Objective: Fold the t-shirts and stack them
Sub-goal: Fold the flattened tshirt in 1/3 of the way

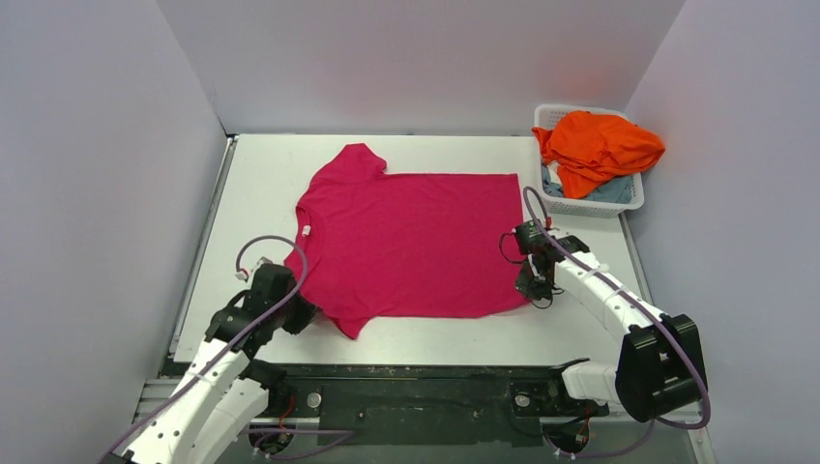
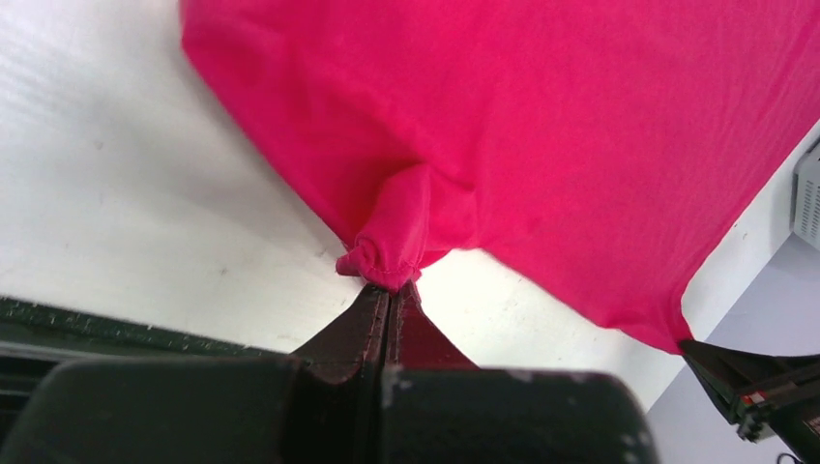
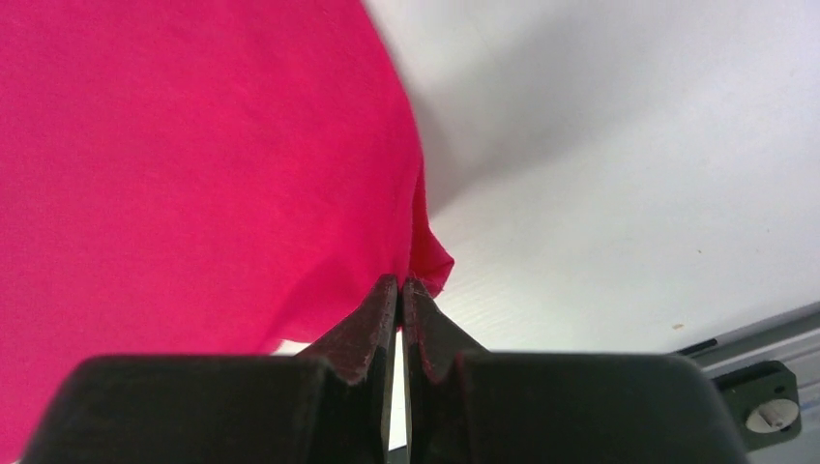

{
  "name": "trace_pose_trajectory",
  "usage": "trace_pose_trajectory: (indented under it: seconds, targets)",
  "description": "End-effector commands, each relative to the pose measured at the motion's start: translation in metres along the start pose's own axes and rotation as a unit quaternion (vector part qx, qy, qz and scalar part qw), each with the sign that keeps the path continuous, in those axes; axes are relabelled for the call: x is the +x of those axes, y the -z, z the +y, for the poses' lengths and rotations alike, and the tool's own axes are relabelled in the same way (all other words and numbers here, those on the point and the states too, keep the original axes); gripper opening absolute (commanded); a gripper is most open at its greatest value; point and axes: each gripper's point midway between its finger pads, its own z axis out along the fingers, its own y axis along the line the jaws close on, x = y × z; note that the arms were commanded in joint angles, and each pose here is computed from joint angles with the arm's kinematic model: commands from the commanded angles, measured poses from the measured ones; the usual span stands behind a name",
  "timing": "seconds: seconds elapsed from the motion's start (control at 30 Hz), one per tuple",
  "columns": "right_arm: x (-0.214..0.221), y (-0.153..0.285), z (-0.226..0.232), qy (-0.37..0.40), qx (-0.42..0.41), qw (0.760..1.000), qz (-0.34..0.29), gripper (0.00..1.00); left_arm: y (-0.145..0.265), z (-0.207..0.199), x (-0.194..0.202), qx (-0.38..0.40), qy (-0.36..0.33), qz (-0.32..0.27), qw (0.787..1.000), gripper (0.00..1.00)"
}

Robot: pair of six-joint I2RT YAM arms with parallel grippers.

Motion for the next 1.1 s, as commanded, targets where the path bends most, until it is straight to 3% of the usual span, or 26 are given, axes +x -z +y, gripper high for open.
trace_pose_trajectory:
  seconds: [0.0,0.23,0.67,1.07]
  targets:
    - [-0.026,0.015,0.016,-0.012,-0.013,1.0,-0.016,0.0,0.012,-0.064,-0.046,0.07,-0.032,-0.081,0.994,0.0]
    - [-0.065,0.025,0.039,-0.036,-0.026,0.998,-0.037,0.0,0.006,-0.107,-0.085,0.075,-0.06,-0.136,0.986,0.0]
    - [-0.114,0.024,0.057,-0.058,-0.034,0.997,-0.044,0.0,-0.029,-0.142,-0.139,0.074,-0.066,-0.151,0.984,0.0]
    - [-0.146,0.012,0.055,-0.07,-0.004,0.996,-0.061,0.0,-0.054,-0.165,-0.165,0.08,-0.089,-0.157,0.98,0.0]
